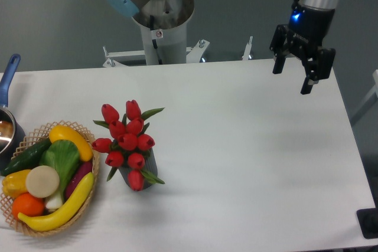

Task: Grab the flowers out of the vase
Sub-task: 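Move the open gripper toward the red tulips in the grey vase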

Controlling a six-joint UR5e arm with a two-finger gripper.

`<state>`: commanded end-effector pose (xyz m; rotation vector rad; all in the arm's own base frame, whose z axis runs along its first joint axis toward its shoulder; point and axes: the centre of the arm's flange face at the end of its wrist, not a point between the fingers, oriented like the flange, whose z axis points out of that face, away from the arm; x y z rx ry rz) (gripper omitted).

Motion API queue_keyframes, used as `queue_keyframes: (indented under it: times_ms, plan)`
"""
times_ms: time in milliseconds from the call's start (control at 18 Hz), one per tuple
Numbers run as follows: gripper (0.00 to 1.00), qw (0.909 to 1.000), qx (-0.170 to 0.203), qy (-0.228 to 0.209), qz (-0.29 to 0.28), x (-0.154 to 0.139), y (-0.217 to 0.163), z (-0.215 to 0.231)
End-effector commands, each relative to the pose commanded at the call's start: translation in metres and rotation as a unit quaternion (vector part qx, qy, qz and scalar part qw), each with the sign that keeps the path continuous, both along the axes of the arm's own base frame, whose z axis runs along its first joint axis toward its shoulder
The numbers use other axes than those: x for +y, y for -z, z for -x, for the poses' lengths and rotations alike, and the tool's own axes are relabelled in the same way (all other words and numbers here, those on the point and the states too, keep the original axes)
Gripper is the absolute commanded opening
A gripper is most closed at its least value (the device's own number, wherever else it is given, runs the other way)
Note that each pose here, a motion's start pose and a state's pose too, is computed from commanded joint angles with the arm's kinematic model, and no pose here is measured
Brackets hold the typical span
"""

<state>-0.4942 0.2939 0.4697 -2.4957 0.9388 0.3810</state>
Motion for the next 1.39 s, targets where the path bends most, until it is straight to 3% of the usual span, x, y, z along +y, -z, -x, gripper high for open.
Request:
queue_keyframes:
  times_ms: [333, 556, 833, 1167, 1389]
  plan:
    - [1.0, 1.0, -0.002, 0.003, -0.005, 0.004, -0.003, -0.008]
    - [1.0, 0.9913, -0.093, -0.041, -0.084, 0.012, 0.024, -0.024]
    - [1.0, 0.986, -0.124, -0.064, -0.092, 0.018, 0.026, -0.044]
    - [1.0, 0.9676, -0.202, -0.106, -0.109, 0.042, 0.041, -0.064]
    - [1.0, 0.9612, -0.227, -0.092, -0.126, 0.053, 0.052, -0.078]
